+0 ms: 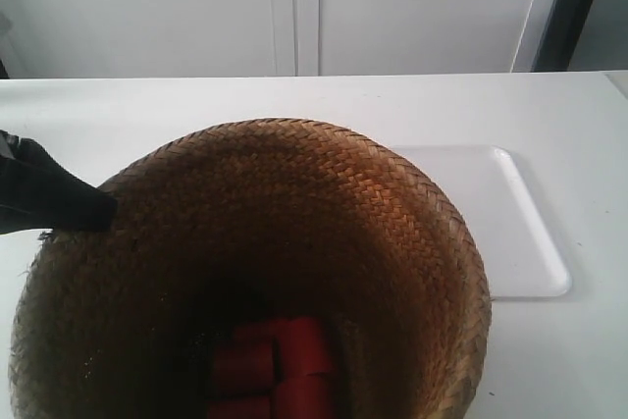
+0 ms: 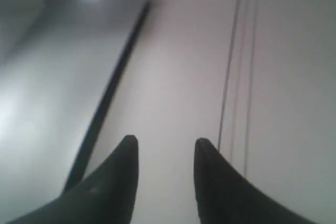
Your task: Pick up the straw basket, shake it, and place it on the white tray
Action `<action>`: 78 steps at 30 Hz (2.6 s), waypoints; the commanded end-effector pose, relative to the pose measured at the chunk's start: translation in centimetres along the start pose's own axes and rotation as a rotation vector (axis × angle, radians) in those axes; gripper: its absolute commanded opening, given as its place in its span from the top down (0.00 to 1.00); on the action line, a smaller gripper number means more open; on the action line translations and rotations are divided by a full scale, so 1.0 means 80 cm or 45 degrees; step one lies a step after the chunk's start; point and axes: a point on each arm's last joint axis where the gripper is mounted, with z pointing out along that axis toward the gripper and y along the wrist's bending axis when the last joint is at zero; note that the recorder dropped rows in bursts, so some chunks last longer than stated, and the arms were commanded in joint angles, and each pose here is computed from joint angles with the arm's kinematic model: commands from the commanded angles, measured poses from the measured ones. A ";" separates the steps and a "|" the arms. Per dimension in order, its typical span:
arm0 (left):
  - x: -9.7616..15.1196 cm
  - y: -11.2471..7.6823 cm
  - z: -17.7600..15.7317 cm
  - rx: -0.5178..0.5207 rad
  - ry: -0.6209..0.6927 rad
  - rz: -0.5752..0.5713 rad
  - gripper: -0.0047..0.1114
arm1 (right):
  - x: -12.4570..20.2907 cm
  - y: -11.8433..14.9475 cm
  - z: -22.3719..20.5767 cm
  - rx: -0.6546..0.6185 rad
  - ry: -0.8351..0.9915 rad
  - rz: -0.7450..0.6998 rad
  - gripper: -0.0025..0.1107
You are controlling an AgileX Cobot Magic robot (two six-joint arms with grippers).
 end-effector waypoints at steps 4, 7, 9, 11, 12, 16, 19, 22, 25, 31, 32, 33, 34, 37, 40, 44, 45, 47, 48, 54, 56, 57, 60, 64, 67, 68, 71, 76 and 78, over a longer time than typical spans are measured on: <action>0.004 -0.003 0.003 0.036 0.020 0.012 0.96 | 0.112 -0.021 0.060 0.065 1.254 0.807 0.70; 0.005 -0.004 0.003 0.039 0.032 0.015 0.96 | 0.152 -0.014 0.082 -0.241 1.460 1.020 0.55; 0.005 -0.004 0.003 0.039 0.032 0.015 0.96 | 0.172 -0.015 0.083 -0.273 1.523 1.093 0.44; 0.005 -0.004 0.003 0.039 0.032 0.015 0.96 | 0.191 -0.017 0.079 -0.275 1.581 1.153 0.35; 0.005 -0.004 0.003 0.039 0.032 0.015 0.96 | 0.197 -0.016 0.078 -0.290 1.602 1.184 0.33; 0.005 -0.004 0.003 0.040 0.034 0.015 0.96 | 0.216 -0.017 0.073 -0.298 1.658 1.251 0.33; 0.005 -0.004 0.003 0.039 0.038 0.022 0.96 | 0.221 -0.017 0.072 -0.305 1.674 1.273 0.33; 0.005 -0.004 0.003 0.037 0.039 0.030 0.96 | 0.221 -0.014 0.069 -0.331 1.686 1.301 0.34; 0.005 -0.004 0.003 0.036 0.037 0.040 0.96 | 0.224 -0.012 0.062 -0.354 1.691 1.272 0.38; 0.003 -0.002 0.003 0.015 0.011 0.046 0.96 | 0.237 -0.001 0.024 -0.341 1.773 1.291 0.39; 0.003 -0.002 0.003 0.013 0.008 0.046 0.96 | 0.239 0.000 0.018 -0.351 1.779 1.269 0.39; 0.003 -0.002 0.003 0.013 0.008 0.046 0.96 | 0.241 0.001 0.012 -0.352 1.789 1.262 0.39; 0.003 -0.002 0.003 0.013 0.008 0.046 0.96 | 0.242 0.003 0.008 -0.359 1.797 1.258 0.40; 0.001 -0.002 0.003 0.013 -0.009 0.040 0.96 | 0.244 0.007 -0.003 -0.347 1.825 1.282 0.49; -0.001 -0.005 0.003 0.045 -0.033 0.013 0.96 | 0.241 0.012 -0.007 -0.337 1.850 1.394 0.73; -0.004 -0.016 0.007 0.213 -0.133 0.018 0.96 | 0.229 0.018 -0.002 -0.430 1.787 1.511 0.98; -0.008 -0.021 0.006 0.276 -0.206 0.039 0.96 | 0.227 0.018 0.004 -0.438 1.713 1.513 0.98; -0.019 -0.034 -0.003 0.390 -0.401 0.094 0.96 | 0.216 0.012 0.025 -0.432 1.440 1.462 0.98; -0.024 -0.042 -0.012 0.442 -0.501 0.153 0.96 | 0.209 0.009 0.032 -0.429 1.334 1.426 0.98; -0.007 -0.105 -0.094 0.574 -0.844 0.612 0.96 | 0.124 0.009 0.074 -0.517 1.029 1.096 0.98; 0.018 -0.101 -0.090 0.483 -0.756 0.581 0.96 | 0.112 0.015 0.057 -0.429 1.140 0.999 0.98; 0.035 -0.090 -0.076 0.441 -0.715 0.506 0.96 | 0.115 0.018 0.041 -0.361 1.195 1.004 0.98; 0.058 -0.048 -0.034 0.253 -0.789 0.324 0.96 | 0.133 0.022 0.006 -0.208 1.208 0.981 0.98; 0.037 -0.059 -0.051 0.287 -0.908 0.407 0.96 | 0.100 0.017 0.046 -0.305 1.049 0.917 0.98; 0.020 -0.103 -0.104 0.423 -0.951 0.602 0.96 | 0.043 0.019 0.089 -0.439 1.003 0.892 0.98; 0.021 -0.116 -0.119 0.442 -0.950 0.659 0.96 | 0.030 0.019 0.094 -0.438 1.033 0.850 0.98; 0.043 -0.117 -0.119 0.421 -0.844 0.617 0.96 | 0.042 0.026 0.067 -0.414 1.132 0.876 0.98; 0.073 -0.058 -0.048 0.241 -0.753 0.347 0.96 | 0.125 0.026 -0.009 -0.162 1.240 0.944 0.98; 0.056 -0.074 -0.070 0.279 -0.849 0.428 0.96 | 0.098 0.027 0.020 -0.290 1.105 0.939 0.98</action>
